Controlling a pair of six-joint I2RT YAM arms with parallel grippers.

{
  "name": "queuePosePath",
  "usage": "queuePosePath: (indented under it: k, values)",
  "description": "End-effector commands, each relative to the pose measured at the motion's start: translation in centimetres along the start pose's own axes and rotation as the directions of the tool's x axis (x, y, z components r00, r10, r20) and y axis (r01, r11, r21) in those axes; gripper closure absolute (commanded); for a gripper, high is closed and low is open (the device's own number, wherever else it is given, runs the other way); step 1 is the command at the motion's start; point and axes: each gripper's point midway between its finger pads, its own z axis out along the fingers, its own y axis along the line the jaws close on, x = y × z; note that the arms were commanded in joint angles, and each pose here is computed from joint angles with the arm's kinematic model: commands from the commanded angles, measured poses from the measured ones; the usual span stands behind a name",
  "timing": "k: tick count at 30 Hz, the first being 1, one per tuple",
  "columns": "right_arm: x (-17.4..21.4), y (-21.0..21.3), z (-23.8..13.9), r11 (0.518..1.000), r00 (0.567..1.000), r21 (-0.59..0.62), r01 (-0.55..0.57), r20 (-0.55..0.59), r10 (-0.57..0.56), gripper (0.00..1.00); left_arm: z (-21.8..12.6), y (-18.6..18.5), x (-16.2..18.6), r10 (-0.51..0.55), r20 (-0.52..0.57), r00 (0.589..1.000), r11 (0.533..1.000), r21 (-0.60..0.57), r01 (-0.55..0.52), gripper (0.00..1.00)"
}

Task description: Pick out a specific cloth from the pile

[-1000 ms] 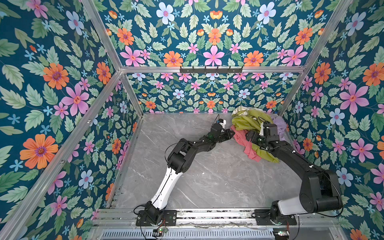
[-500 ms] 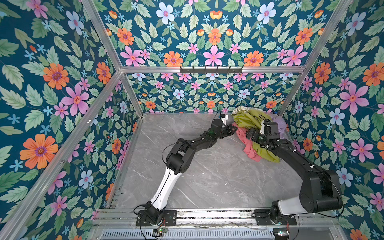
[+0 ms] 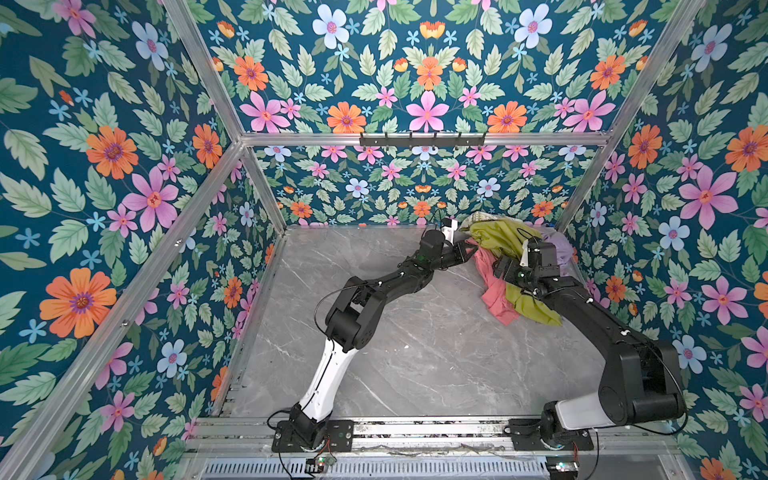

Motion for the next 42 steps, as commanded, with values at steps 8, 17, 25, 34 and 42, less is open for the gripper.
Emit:
queuePosePath:
  k: [8,17,25,34,42]
  values:
    - [0.4,-0.5,0.0,1.0,1.0,0.017,0.008,0.001,-0.008,0.01,-1.3,-3.6,-2.3,0.059,0.072,0.996,0.995,0.077,-0.064,1.0]
    - [0.6,-0.6,-0.2,1.0,1.0,0.02,0.007,0.002,-0.007,0.01,-1.8,-4.4,-2.7,0.061,0.084,0.995,0.994,0.088,-0.068,1.0]
    - [0.5,-0.6,-0.2,1.0,1.0,0.018,0.007,0.005,-0.007,0.01,-2.5,-4.9,-3.3,0.064,0.102,0.993,0.993,0.091,-0.073,1.0]
    - [0.3,-0.4,-0.6,1.0,1.0,0.013,0.008,0.015,-0.008,0.0,-3.1,-5.1,-4.0,0.065,0.118,0.991,0.993,0.095,-0.076,1.0]
    - [0.0,-0.3,-0.7,1.0,1.0,0.011,0.012,0.02,-0.012,0.01,-3.6,-6.0,-4.4,0.066,0.128,0.99,0.991,0.107,-0.08,1.0]
